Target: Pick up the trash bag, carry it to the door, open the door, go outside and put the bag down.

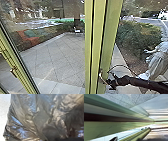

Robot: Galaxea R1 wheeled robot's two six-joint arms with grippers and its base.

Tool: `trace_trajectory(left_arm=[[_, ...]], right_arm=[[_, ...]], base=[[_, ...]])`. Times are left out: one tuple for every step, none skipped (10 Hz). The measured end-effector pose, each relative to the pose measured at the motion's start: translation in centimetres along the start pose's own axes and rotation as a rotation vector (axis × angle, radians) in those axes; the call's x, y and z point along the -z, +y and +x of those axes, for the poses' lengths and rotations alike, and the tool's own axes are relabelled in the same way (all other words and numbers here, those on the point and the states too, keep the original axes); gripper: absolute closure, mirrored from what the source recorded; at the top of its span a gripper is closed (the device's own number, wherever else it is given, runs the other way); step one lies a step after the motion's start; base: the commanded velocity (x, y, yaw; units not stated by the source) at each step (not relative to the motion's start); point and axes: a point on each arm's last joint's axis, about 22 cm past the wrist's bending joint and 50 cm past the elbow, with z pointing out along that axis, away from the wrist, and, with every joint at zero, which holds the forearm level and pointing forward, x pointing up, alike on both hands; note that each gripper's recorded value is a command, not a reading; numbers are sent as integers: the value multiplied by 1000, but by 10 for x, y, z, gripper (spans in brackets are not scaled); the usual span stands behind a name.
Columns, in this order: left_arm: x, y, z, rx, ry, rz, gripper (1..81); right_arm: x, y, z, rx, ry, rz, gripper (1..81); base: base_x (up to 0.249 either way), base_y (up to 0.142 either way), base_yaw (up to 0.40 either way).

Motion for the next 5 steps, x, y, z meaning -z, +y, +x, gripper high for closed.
trace_trajectory(left_arm=[[0,0,5,-1,4,0,811],[0,0,2,0,2,0,811],[0,1,-3,2,-5,-1,811],[0,1,-4,3,-7,-1,811],[0,1,-2,3,-6,-1,811]], right_arm=[[2,-1,4,2,4,-1,10],[7,0,10,8,11,-9,10],[11,1,13,22,15,-11,10],[15,0,16,33,13,-13,10],[20,0,17,39,9,-17,10]], base=[[0,0,0],[0,0,0],[0,0,0],[0,0,0],[0,0,0]])
